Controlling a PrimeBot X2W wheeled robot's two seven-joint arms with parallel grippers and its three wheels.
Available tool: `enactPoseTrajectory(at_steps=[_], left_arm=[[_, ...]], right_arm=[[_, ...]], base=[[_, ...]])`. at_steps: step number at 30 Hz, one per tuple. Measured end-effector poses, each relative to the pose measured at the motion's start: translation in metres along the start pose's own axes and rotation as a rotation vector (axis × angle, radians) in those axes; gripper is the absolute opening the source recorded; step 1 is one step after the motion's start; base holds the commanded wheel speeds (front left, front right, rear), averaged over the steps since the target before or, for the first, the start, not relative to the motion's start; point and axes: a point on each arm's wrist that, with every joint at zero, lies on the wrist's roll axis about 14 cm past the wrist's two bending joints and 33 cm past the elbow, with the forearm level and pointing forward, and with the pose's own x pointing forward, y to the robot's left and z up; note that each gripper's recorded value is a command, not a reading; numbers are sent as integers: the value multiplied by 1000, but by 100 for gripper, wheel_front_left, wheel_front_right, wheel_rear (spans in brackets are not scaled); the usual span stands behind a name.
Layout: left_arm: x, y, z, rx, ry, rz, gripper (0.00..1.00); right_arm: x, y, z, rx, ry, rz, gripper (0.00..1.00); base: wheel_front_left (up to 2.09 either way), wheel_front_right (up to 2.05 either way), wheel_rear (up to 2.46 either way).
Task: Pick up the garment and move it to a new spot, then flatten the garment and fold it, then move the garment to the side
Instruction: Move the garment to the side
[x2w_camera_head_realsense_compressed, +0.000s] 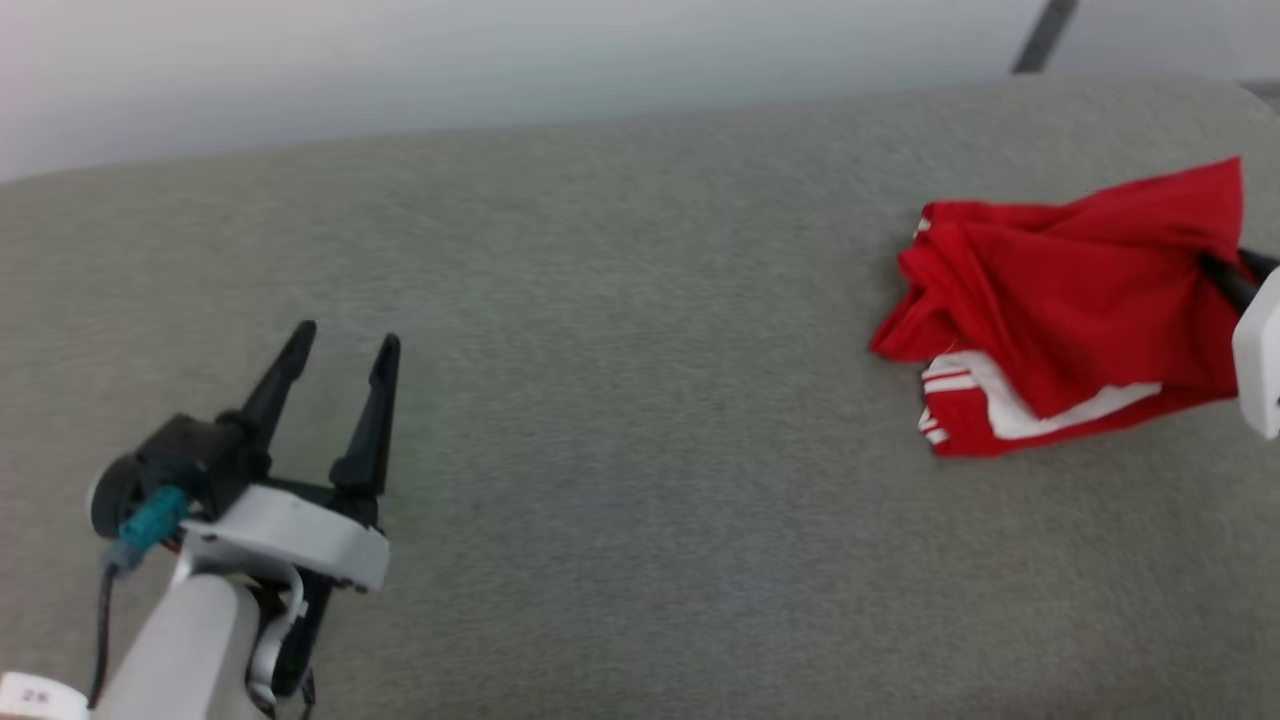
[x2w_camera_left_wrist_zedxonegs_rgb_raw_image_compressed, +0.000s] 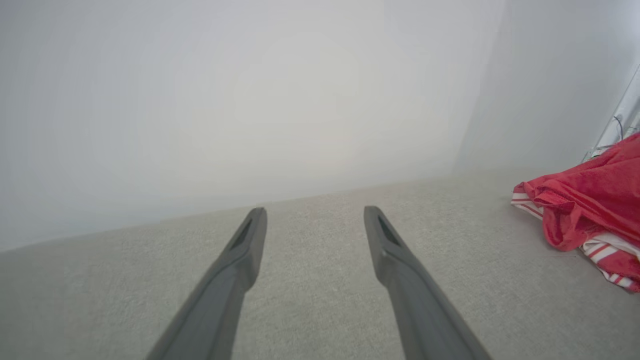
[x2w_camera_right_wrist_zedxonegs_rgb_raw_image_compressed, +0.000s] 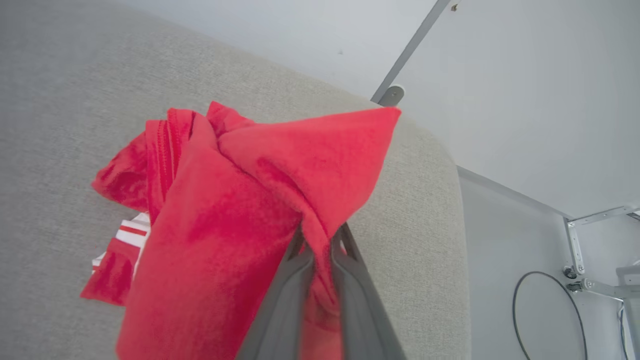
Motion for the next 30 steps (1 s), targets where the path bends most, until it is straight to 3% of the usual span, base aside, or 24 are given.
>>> enactPoseTrajectory(at_steps=[17, 30], left_arm=[[72, -50, -38, -14, 46, -200, 100], [93, -64, -76, -41, 98, -266, 100]], right_arm=[[-9, -90, -48, -114, 95, -220, 0], [-6, -143, -85, -235, 201, -348, 0]], base=[[0, 0, 0], [0, 0, 0]])
